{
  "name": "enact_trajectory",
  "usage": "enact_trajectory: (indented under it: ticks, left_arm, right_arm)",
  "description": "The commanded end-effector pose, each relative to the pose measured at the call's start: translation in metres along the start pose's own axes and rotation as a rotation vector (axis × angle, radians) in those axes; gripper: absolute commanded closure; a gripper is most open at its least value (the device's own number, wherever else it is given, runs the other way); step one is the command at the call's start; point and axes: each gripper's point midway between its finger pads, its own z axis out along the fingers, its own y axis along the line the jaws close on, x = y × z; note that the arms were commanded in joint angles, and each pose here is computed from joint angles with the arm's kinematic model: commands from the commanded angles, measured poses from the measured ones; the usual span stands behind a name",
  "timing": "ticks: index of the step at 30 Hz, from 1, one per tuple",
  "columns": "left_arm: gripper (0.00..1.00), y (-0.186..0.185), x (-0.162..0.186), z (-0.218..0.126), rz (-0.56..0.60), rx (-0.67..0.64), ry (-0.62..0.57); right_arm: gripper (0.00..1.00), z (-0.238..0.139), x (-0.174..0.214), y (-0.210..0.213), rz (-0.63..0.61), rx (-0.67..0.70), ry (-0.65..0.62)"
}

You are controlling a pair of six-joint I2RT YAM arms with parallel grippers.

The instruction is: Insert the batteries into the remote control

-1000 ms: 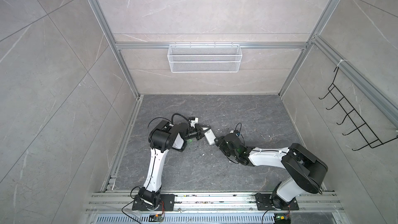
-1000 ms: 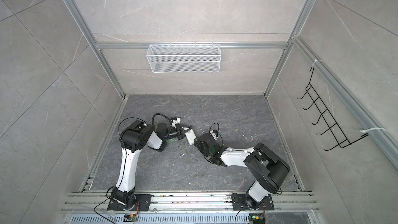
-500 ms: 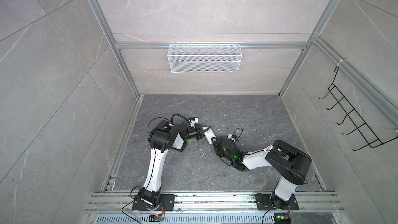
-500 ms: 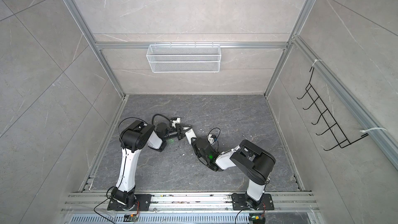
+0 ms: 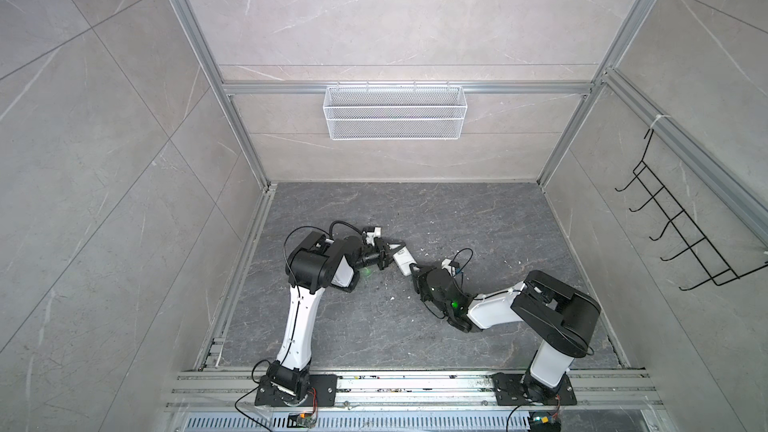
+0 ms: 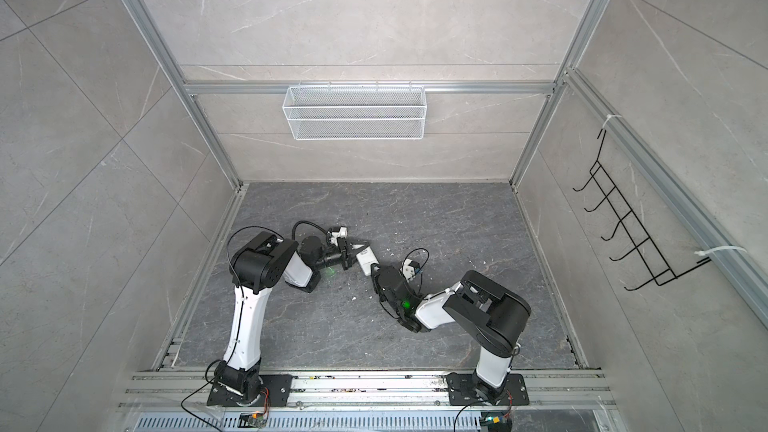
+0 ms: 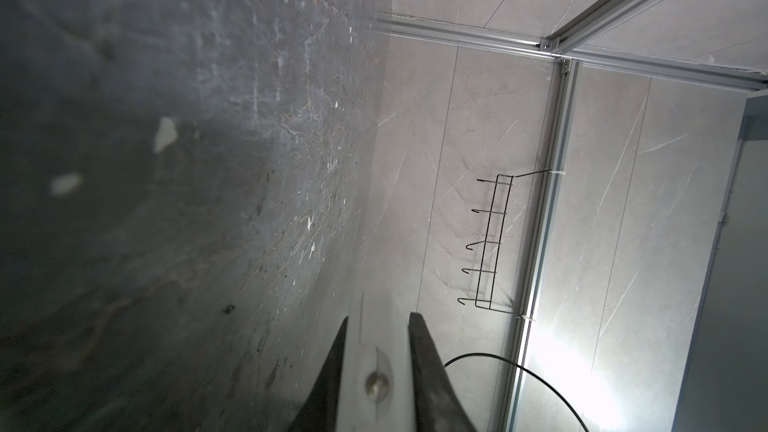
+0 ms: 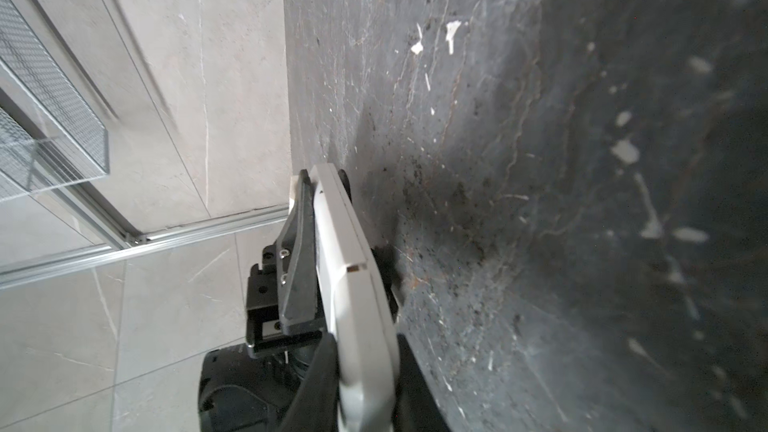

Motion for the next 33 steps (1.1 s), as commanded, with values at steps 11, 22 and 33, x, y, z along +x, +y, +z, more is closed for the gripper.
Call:
enact_trajectory:
  ticks: [11,22,33]
  left_arm:
    - [0.97,0.005,0.005,-0.002,-0.008,-0.019,0.022]
    - [0.97,0.007,0.003,-0.004,-0.001,-0.023,0.013]
    - [0.97,0.005,0.003,-0.005,0.013,-0.021,0.01]
  right_arm:
    - [0.63,-0.004,-0.001,-0.014,-0.118,0.114,0.007]
    - [0.44,-0.06,-0.024,0.027,-0.647,0.335,0.045]
    - [0.46,-0.068,-0.031,-0.026,-0.831,0.655,0.136]
